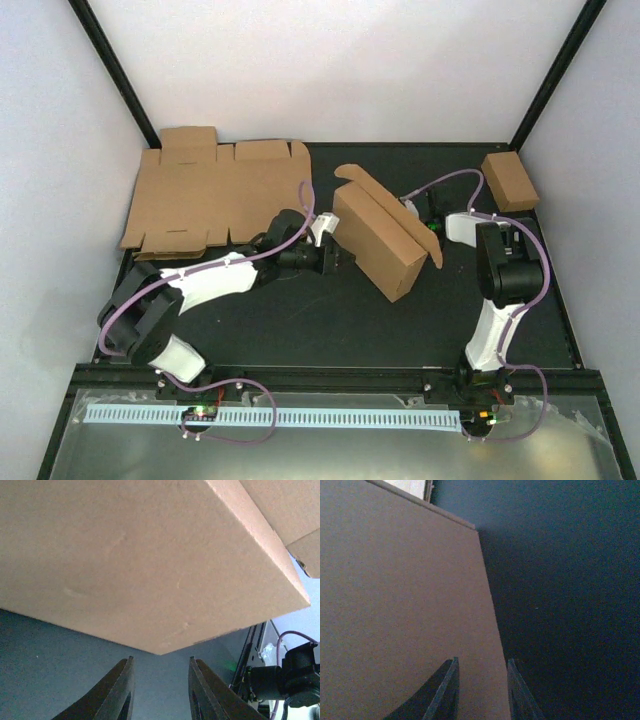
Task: Fold the paper box
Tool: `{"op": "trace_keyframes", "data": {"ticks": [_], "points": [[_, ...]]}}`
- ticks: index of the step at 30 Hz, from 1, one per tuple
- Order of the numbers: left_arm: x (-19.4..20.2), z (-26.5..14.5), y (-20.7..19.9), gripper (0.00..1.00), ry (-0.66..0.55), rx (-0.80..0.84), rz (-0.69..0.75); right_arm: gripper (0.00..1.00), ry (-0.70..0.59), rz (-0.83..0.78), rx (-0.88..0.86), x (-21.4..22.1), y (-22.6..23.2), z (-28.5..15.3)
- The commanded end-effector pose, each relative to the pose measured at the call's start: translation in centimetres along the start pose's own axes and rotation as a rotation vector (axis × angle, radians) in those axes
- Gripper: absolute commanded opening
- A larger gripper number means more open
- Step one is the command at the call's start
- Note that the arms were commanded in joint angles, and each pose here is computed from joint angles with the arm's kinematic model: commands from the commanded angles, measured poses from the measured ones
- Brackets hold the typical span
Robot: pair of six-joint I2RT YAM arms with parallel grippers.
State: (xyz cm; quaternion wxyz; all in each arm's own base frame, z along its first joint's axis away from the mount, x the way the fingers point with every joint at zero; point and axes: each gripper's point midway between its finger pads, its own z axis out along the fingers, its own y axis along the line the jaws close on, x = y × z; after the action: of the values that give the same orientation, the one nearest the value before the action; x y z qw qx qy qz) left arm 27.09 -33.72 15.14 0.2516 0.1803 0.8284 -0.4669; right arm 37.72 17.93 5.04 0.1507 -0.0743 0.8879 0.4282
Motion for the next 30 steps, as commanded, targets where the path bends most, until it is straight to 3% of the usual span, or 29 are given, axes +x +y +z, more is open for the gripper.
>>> {"op": "trace_keyframes", "data": {"ticks": [1,11,18,23,30], "points": [[-1.3,0.5,-1.4,0.32,-0.019,0.05,0.026,0.3,0.042,-0.056,-0.022,0.5,1.3,0.8],[0.6,0.9,-3.1,0.32,0.017,0.073,0.033,0.33,0.154,-0.2,-0.196,2.6,6.3,3.1],[3.0,0.4,-6.5,0.36,0.006,0.085,0.044,0.33,0.22,-0.244,-0.271,4.3,8.2,3.7],[4.8,0.1,-6.7,0.36,0.0,0.053,0.031,0.33,0.195,-0.241,-0.153,3.8,6.7,3.9],[5.7,-1.6,-5.9,0.37,0.0,-0.006,0.05,0.33,0.03,-0.203,0.075,-0.6,4.3,0.7]]}}
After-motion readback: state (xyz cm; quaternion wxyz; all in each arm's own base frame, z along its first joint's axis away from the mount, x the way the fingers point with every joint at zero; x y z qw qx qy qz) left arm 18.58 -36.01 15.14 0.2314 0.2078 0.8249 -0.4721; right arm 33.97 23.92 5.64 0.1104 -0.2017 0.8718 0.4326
